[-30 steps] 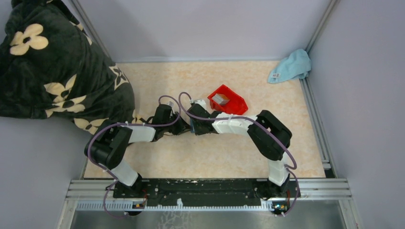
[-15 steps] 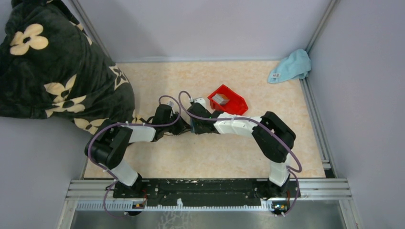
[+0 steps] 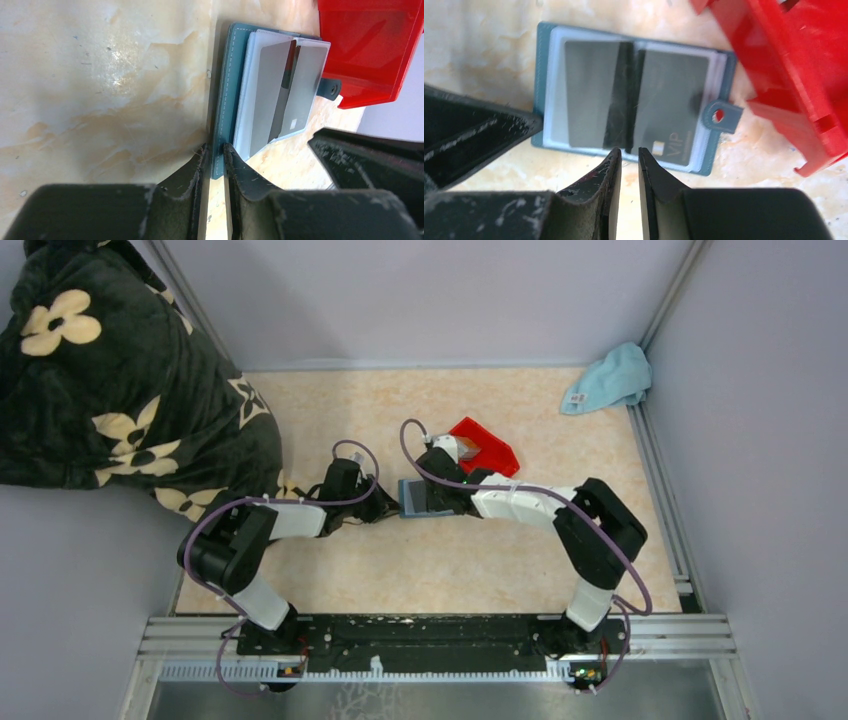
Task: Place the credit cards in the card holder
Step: Insert the credit card into the card holder, then move the storage box to the center of the board.
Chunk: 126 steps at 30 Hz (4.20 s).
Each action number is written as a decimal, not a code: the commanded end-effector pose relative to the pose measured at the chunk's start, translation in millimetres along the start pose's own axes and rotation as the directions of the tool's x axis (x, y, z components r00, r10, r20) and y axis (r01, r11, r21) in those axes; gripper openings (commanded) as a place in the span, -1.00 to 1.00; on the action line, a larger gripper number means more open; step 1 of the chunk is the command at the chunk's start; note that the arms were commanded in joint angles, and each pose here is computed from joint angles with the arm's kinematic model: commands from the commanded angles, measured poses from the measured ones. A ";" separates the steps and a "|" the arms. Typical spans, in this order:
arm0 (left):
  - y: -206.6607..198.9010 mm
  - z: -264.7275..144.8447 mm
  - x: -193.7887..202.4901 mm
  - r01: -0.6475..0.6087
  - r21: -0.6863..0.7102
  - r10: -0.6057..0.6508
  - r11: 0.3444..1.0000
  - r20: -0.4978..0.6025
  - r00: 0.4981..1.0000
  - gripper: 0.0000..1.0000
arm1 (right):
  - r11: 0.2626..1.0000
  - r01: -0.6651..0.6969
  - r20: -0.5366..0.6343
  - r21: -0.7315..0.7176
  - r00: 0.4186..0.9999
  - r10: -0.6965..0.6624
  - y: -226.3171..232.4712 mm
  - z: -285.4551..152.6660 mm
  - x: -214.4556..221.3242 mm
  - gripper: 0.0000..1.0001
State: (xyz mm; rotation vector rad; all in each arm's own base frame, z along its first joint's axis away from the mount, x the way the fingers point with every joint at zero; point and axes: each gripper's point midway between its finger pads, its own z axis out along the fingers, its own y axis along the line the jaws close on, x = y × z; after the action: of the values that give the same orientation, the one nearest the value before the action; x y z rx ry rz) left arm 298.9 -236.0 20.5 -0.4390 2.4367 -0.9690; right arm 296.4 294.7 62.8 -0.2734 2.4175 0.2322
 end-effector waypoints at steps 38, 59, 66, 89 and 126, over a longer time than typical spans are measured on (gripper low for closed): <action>40.9 -1.1 28.2 -0.005 -0.154 -0.008 0.988 -0.089 0.996 -0.53 | 0.986 -0.126 -0.041 -0.106 0.992 0.122 12.6 42.7 -0.7 -0.74; 38.4 -3.8 23.5 -0.011 -0.159 -0.001 0.987 -0.076 0.997 -0.53 | 0.967 -0.155 0.057 -0.202 0.984 0.169 21.2 11.2 -30.1 -0.57; 43.3 -6.9 21.5 -0.018 -0.187 0.006 0.982 -0.064 0.998 -0.53 | 0.979 -0.142 0.138 -0.145 0.977 0.162 -1.5 -20.2 -43.5 -0.28; 60.4 -18.4 21.9 -0.019 -0.239 0.007 0.971 -0.051 0.999 -0.54 | 0.997 -0.050 0.157 0.056 0.987 0.041 -54.8 38.6 -85.2 -0.23; 76.8 -13.9 20.2 -0.008 -0.273 -0.008 0.962 -0.059 0.998 -0.52 | 0.989 -0.150 0.197 0.011 0.970 0.145 -106.1 31.1 -96.1 -0.23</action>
State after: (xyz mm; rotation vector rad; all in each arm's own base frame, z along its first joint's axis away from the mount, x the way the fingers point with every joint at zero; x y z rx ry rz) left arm 297.7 -216.5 19.4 -0.4697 2.4617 -0.8821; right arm 423.7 199.9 41.2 -0.1059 2.3680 0.1111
